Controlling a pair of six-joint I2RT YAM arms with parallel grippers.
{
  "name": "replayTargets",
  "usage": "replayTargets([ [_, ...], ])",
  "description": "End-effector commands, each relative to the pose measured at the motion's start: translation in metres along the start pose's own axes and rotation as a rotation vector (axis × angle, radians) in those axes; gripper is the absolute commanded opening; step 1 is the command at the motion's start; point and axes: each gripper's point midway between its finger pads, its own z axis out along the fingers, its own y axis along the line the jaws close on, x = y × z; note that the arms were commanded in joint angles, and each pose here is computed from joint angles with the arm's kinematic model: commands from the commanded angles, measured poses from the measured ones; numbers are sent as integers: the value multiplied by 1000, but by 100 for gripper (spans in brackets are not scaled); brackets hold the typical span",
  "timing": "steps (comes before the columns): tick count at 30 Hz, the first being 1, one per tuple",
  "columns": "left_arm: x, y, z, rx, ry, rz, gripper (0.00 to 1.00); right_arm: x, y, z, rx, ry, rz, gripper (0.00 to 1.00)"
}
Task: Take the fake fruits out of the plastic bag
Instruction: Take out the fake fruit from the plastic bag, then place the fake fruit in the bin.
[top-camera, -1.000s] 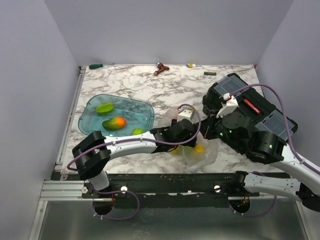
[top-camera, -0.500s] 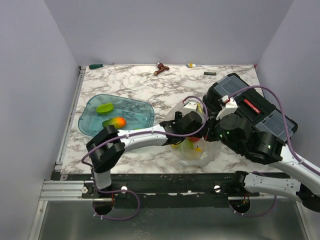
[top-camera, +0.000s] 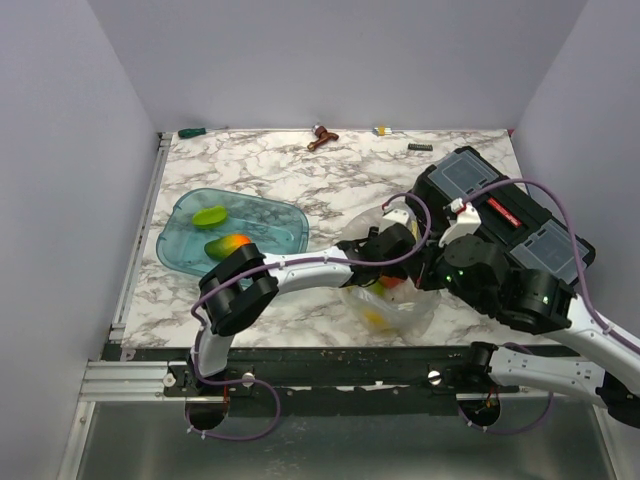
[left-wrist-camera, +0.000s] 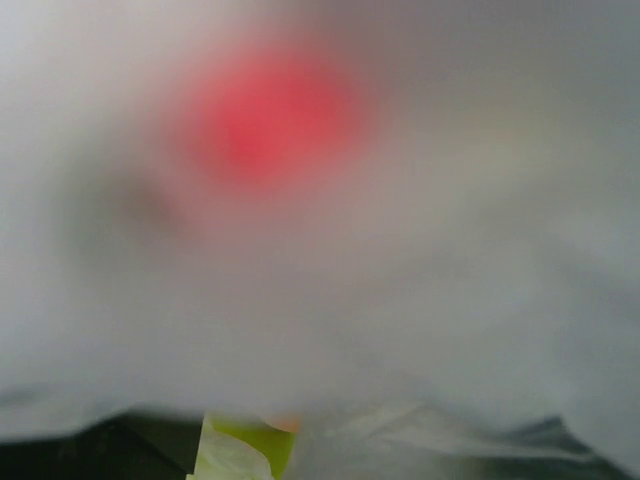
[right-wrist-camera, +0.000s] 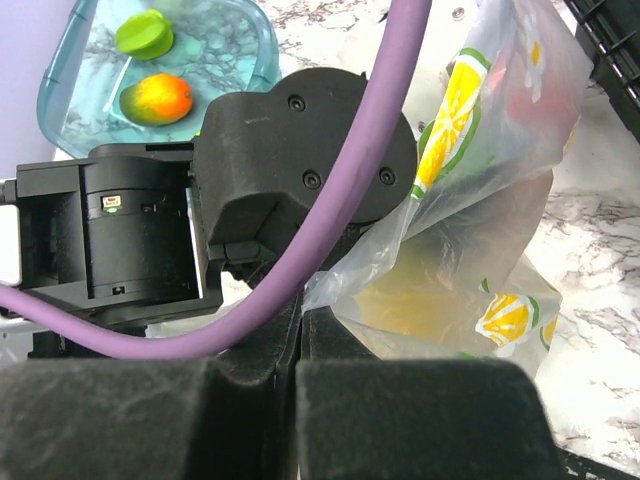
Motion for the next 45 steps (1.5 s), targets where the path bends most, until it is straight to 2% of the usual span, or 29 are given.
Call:
replayTargets([
  [1, 19, 1, -1, 31, 79, 50, 52, -2, 10, -4, -53, -11, 51, 1],
  [15, -11, -36, -107, 347, 96, 64, 30, 4, -12, -5, 12, -37, 60, 1],
  [26, -10, -43, -179, 526, 134, 65, 28, 2, -20, -7, 30, -65, 86, 1],
  [37, -57, 5, -240, 436, -80, 77, 27, -3, -18, -8, 31, -77, 85, 1],
  [45, -84, 99, -267, 102, -241, 85, 25, -5, -18, -10, 27, -80, 84, 1],
])
